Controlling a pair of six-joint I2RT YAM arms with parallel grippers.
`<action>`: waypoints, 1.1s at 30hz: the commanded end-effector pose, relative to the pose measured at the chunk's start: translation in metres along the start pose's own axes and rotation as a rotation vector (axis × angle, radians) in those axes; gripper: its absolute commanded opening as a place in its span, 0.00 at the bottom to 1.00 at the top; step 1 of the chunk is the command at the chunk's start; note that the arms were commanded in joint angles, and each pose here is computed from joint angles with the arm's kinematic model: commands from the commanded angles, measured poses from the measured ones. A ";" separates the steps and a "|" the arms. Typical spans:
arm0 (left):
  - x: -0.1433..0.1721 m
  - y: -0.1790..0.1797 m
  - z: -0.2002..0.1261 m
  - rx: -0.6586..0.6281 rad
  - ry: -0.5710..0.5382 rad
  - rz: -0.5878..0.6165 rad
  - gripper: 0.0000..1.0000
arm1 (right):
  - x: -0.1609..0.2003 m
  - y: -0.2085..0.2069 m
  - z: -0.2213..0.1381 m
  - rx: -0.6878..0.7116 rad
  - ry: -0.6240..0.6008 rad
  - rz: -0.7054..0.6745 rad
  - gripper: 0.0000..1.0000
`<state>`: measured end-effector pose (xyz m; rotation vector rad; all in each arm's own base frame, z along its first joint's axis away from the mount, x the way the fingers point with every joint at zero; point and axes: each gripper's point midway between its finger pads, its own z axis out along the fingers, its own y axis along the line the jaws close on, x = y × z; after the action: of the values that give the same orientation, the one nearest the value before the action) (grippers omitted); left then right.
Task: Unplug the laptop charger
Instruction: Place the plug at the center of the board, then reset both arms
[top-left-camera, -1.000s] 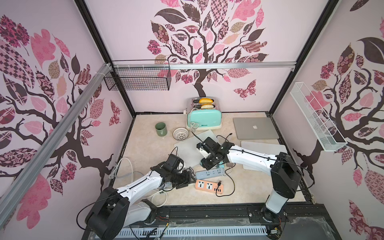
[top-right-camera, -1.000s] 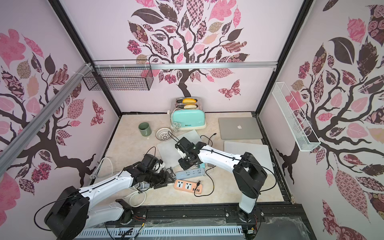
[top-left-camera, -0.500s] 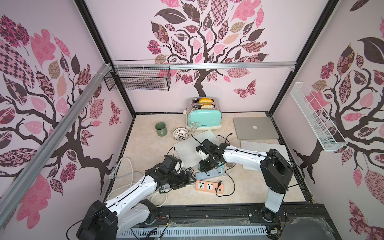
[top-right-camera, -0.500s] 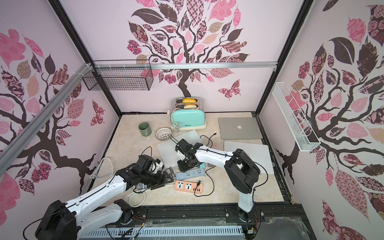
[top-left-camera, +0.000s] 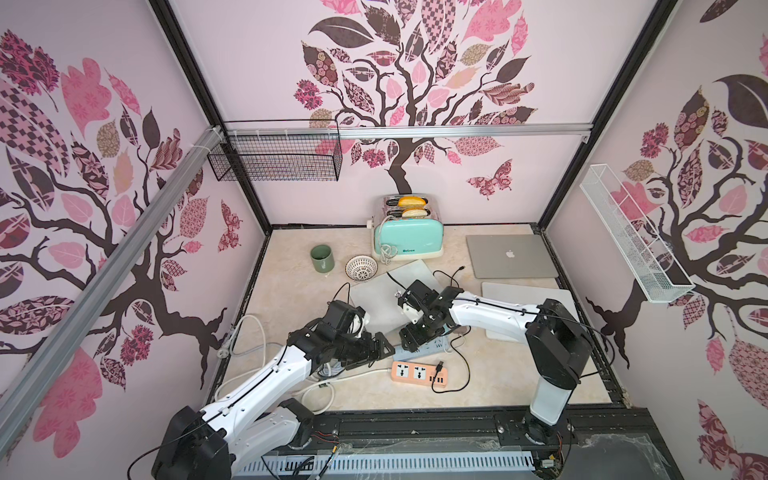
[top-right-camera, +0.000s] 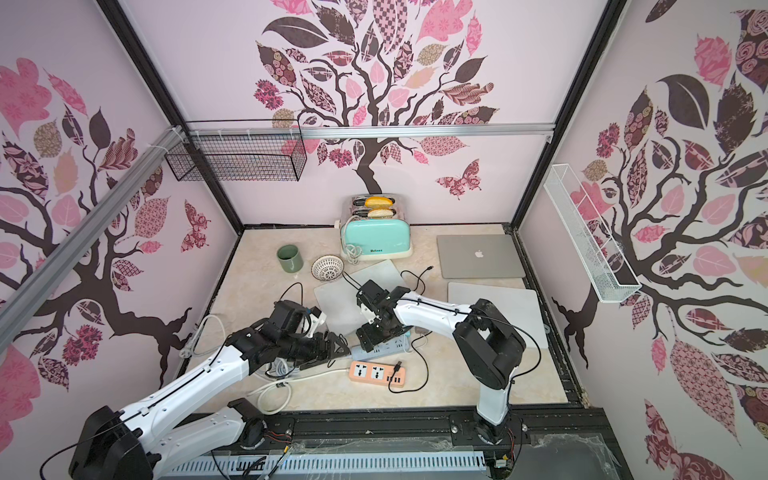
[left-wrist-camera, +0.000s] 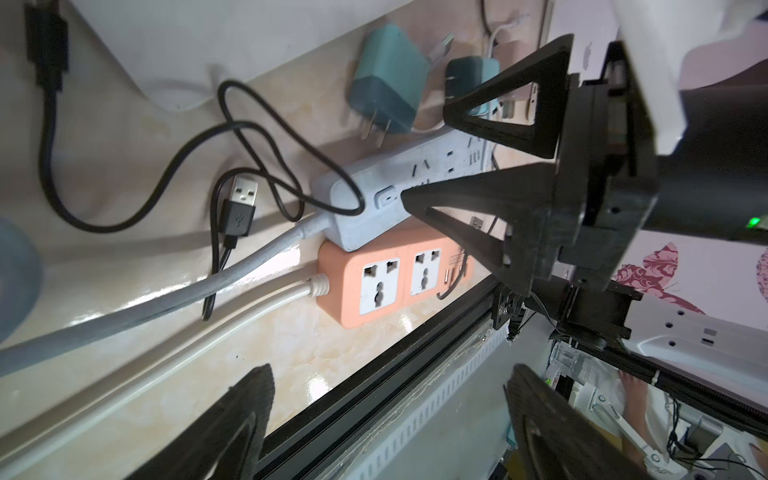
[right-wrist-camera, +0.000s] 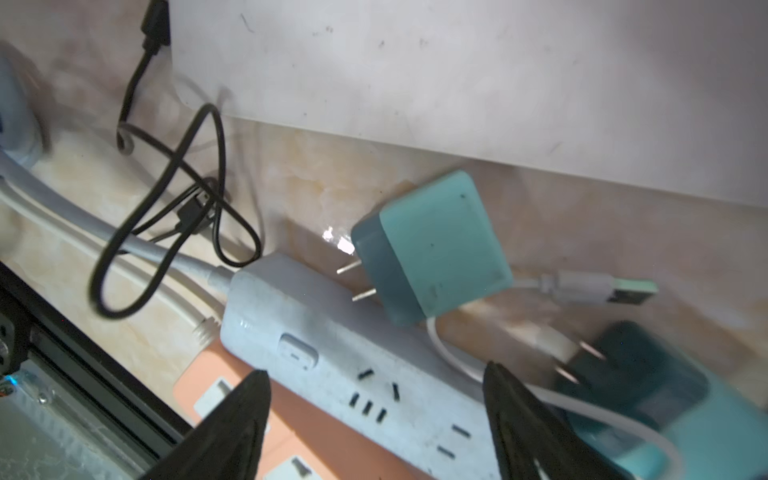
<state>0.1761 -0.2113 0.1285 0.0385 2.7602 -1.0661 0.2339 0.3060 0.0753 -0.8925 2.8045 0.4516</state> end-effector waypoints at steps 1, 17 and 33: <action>-0.024 -0.005 -0.025 -0.094 -0.109 0.120 0.98 | -0.027 0.001 -0.060 0.059 -0.152 -0.065 0.92; -0.162 0.018 -0.108 -0.250 -0.951 0.249 0.98 | 0.014 -0.162 -0.234 0.448 -0.874 0.684 0.99; -0.196 0.098 -0.110 -0.609 -1.013 0.389 0.98 | 0.060 -0.293 -0.177 0.658 -1.037 0.476 0.99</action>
<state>0.3540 -0.0789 0.1712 -0.0781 1.9585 -0.1407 0.3229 -0.0192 0.1285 0.2229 2.0766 -0.1069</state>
